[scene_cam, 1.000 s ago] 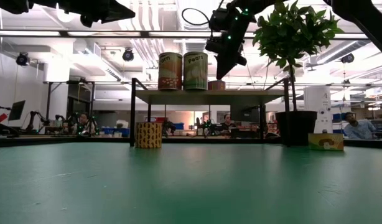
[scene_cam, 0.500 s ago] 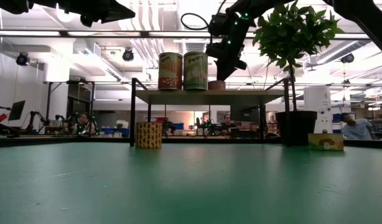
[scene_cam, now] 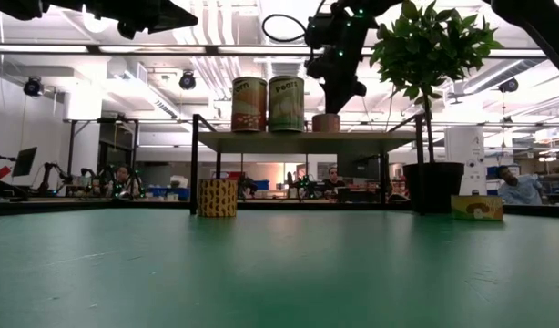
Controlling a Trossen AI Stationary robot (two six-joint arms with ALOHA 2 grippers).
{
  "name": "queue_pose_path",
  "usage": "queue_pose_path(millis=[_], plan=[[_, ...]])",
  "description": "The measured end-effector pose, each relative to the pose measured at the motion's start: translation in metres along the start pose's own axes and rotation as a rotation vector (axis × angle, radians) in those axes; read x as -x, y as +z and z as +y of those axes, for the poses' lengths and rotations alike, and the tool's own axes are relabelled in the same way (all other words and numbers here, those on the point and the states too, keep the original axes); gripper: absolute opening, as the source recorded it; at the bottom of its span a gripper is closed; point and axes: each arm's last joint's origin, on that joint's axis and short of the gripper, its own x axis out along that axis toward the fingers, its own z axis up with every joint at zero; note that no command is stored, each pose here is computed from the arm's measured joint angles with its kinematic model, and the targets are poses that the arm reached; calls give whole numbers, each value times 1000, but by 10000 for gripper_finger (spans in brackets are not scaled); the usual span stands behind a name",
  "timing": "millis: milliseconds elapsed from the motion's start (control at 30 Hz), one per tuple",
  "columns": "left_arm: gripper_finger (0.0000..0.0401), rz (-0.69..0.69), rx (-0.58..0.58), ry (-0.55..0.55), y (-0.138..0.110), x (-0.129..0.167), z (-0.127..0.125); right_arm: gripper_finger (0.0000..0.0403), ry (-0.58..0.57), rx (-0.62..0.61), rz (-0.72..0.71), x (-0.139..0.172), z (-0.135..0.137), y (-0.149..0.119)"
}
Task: Pick and place cans onto a shelf
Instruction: Adjust the small canned corn on the shelf
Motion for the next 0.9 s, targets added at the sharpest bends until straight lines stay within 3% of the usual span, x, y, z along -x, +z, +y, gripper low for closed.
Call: queue_pose_path(millis=[567,900], plan=[[0,0,0,0,0,0,0,12,42,45,93,6,42,-11],[0,0,1,0,0,0,0,12,14,67,122,13,53,-15]])
